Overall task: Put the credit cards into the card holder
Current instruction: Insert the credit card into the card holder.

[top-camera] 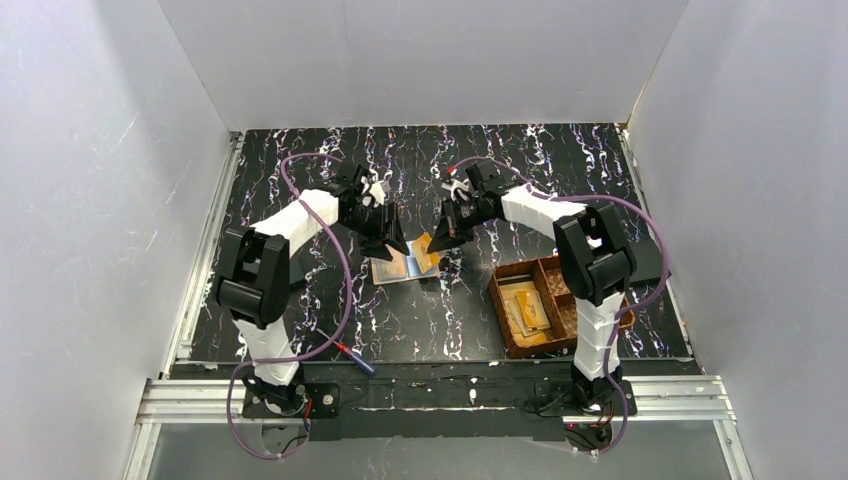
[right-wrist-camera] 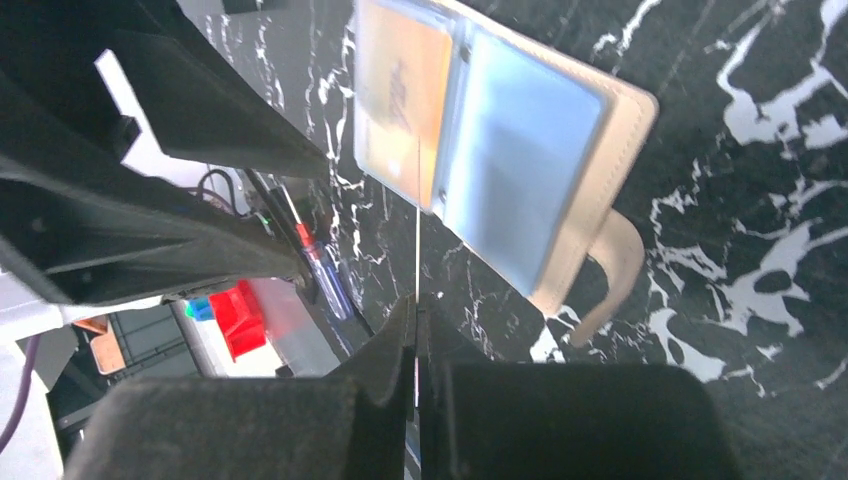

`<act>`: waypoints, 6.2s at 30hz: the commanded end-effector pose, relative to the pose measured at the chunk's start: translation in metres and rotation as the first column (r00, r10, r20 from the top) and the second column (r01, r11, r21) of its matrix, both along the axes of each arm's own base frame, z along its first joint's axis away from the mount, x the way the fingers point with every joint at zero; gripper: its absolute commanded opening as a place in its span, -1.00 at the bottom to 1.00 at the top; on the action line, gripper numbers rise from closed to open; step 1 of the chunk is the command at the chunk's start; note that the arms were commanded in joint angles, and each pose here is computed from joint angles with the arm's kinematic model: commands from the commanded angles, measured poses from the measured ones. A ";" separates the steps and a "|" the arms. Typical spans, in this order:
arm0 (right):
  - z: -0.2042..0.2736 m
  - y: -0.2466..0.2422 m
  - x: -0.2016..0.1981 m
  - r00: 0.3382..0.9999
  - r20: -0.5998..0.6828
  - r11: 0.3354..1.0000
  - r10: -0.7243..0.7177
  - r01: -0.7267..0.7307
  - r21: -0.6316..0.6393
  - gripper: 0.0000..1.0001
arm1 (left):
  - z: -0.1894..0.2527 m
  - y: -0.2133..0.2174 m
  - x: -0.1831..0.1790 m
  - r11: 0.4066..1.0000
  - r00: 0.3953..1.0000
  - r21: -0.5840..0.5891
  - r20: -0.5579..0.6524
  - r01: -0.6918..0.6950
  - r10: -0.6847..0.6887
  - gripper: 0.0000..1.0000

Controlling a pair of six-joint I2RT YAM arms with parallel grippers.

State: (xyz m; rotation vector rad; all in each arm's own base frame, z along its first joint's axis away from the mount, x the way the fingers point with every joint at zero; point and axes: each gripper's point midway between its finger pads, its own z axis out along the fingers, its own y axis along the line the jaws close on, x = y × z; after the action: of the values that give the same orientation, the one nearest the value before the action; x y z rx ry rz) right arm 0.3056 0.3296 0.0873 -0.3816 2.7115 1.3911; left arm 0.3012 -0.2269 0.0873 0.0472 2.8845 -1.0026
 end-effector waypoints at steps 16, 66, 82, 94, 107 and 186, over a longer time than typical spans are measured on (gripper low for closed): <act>-0.021 0.019 0.003 0.996 -0.034 0.986 0.078 -0.072 0.148 -0.97 | -0.051 0.042 -0.008 0.977 0.996 0.212 -0.084 0.029 -0.011 -0.35; -0.003 0.026 -0.001 0.994 0.046 0.979 0.103 -0.110 0.172 -0.97 | -0.082 0.067 -0.023 0.939 0.987 0.337 -0.160 0.073 -0.020 -0.52; -0.018 0.028 -0.006 0.992 0.011 0.982 0.124 -0.124 0.146 -0.97 | -0.079 0.065 -0.023 0.943 0.988 0.323 -0.154 0.073 -0.024 -0.52; -0.035 0.025 -0.007 0.992 -0.008 0.988 0.126 -0.125 0.091 -0.97 | -0.078 0.064 -0.024 0.946 0.988 0.316 -0.154 0.075 -0.027 -0.52; -0.043 0.041 0.007 0.990 0.007 0.986 0.139 -0.139 0.091 -0.97 | -0.078 0.062 -0.023 0.949 0.988 0.307 -0.155 0.076 -0.029 -0.53; 0.028 0.034 0.004 0.914 0.376 0.942 0.152 -0.019 -0.334 0.44 | -0.055 0.068 -0.010 0.982 0.975 0.110 -0.147 -0.151 0.167 -1.00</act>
State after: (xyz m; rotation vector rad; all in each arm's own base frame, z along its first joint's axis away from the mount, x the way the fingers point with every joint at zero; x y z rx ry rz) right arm 0.3036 0.4124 0.0593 -0.6459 2.6454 1.1282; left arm 0.2898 -0.1585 0.0207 -0.3238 3.0479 -0.8774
